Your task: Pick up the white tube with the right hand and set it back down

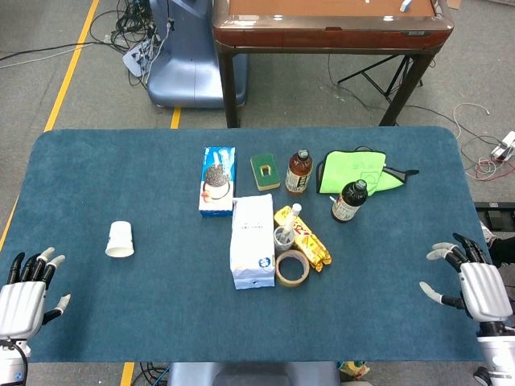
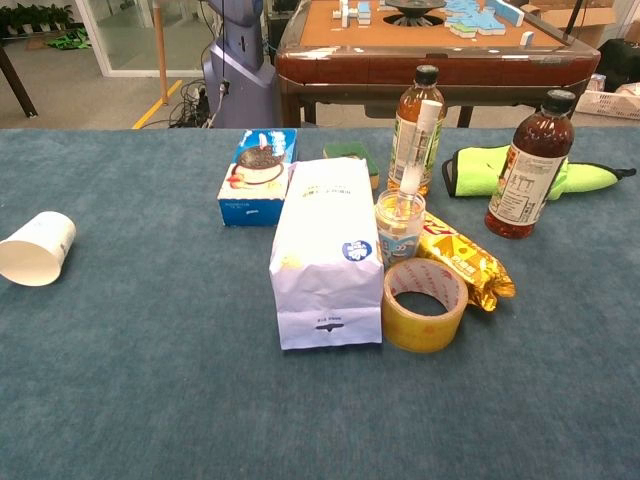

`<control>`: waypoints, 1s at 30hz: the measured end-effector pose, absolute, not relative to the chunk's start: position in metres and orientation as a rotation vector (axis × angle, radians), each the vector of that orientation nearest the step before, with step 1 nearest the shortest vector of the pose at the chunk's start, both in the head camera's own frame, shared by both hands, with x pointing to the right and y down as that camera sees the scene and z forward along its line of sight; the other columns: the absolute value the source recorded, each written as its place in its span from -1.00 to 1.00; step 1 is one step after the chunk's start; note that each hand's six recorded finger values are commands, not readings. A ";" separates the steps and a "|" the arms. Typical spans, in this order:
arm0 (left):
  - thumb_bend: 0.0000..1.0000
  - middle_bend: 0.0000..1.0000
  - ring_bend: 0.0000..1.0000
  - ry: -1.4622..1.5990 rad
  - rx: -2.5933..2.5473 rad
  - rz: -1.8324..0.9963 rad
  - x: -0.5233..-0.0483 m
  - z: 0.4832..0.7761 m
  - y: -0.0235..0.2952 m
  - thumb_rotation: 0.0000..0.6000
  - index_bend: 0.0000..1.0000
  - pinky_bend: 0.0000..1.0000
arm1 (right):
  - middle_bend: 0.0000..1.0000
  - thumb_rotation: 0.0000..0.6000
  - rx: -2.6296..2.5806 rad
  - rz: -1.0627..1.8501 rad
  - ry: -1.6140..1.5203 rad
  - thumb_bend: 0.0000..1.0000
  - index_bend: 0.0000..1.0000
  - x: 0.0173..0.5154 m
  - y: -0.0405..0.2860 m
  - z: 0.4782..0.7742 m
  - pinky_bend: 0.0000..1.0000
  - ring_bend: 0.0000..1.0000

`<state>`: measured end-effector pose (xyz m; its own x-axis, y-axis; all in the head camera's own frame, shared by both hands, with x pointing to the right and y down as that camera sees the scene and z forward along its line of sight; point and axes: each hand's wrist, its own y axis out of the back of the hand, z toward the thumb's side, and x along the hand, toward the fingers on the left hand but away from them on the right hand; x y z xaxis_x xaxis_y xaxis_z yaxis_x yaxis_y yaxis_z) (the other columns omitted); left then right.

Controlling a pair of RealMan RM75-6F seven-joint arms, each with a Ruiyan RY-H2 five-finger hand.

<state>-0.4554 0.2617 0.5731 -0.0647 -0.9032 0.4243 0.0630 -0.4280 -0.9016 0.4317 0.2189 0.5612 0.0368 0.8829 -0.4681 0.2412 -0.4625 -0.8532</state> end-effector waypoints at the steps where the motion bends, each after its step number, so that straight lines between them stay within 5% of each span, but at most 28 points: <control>1: -0.47 -0.79 -0.78 0.945 -1.441 -1.600 -0.455 0.573 0.262 1.00 -0.60 -0.99 | -0.38 1.00 -1.753 1.454 -1.137 -0.49 -0.19 0.431 0.218 0.561 -0.82 -0.79; 12: -0.47 -0.79 -0.78 0.939 -1.468 -1.594 -0.452 0.576 0.260 1.00 -0.60 -0.99 | -0.38 1.00 -1.836 1.395 -1.136 -0.49 -0.19 0.412 0.202 0.565 -0.78 -0.75; 30: -0.47 -0.79 -0.78 0.977 -1.459 -1.604 -0.462 0.568 0.268 1.00 -0.60 -0.99 | -0.38 1.00 -2.179 1.267 -0.959 -0.49 -0.19 0.300 0.141 0.603 -0.73 -0.75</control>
<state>-0.4618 0.2680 0.5684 -0.0744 -0.9002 0.4290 0.0321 -0.4321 -0.9012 0.3005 0.1412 0.6028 0.3396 0.7488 -0.5692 0.3442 -0.6622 -0.6656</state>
